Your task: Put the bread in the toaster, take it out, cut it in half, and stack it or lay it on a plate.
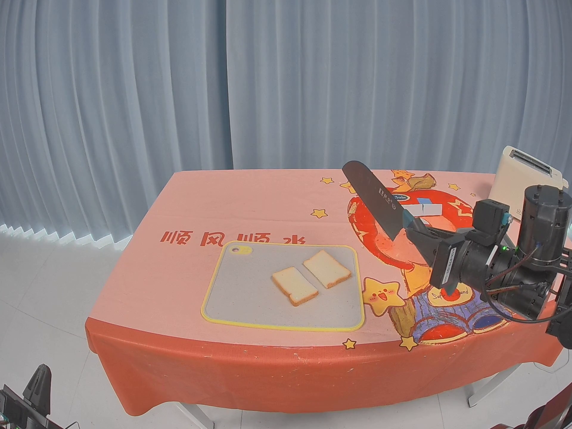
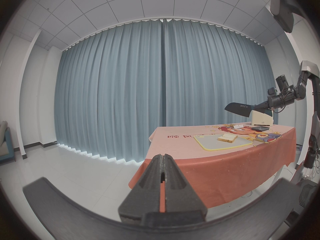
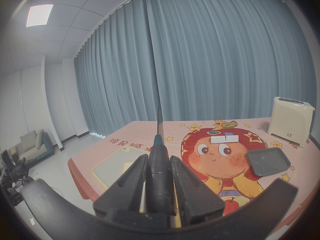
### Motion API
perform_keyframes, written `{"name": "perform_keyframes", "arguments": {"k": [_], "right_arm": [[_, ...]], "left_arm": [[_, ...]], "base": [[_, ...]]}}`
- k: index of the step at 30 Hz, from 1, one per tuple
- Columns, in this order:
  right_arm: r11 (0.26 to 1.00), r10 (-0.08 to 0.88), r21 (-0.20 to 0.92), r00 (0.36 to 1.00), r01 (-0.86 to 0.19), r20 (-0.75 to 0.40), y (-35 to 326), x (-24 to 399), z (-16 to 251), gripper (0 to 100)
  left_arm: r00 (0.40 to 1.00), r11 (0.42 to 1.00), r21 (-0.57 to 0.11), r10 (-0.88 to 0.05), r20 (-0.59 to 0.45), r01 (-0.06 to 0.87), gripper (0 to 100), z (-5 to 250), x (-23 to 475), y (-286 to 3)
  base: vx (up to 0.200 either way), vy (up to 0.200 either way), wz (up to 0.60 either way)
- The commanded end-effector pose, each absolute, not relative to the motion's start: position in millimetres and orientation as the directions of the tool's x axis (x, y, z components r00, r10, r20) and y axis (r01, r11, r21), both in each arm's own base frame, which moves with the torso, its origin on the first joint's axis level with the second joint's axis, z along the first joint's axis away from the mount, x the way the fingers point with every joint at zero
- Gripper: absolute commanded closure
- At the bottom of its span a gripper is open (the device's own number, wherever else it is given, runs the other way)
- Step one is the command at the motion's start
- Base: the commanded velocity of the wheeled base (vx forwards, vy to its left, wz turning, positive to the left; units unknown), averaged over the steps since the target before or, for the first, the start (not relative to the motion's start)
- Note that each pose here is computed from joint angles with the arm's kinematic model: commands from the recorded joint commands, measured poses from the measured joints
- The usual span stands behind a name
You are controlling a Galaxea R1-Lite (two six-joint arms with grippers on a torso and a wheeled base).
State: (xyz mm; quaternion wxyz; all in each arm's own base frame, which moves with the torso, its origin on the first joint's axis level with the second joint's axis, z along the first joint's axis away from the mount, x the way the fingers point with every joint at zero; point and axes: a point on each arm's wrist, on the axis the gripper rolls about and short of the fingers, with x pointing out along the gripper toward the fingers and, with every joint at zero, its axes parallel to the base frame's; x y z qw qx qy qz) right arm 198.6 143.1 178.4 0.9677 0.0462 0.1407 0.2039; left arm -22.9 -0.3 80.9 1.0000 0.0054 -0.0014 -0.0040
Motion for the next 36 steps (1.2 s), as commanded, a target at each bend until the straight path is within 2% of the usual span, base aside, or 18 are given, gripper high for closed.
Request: {"name": "perform_keyframes", "arguments": {"k": [1, 36], "right_arm": [[0.910, 0.412, 0.152, 0.881, -0.386, -0.232, 140.4, 194.4, 183.9, 100], [0.912, 0.405, 0.163, 0.889, -0.377, -0.213, 136.6, 191.9, 188.6, 100]], "left_arm": [[1.000, 1.000, 0.011, -0.008, -0.006, 0.008, 100, 75.8, -22.2, -0.3], [1.000, 1.000, 0.011, -0.008, -0.006, 0.008, 100, 75.8, -22.2, -0.3]], "base": [[0.000, 0.000, 0.00], [0.000, 0.000, 0.00]]}}
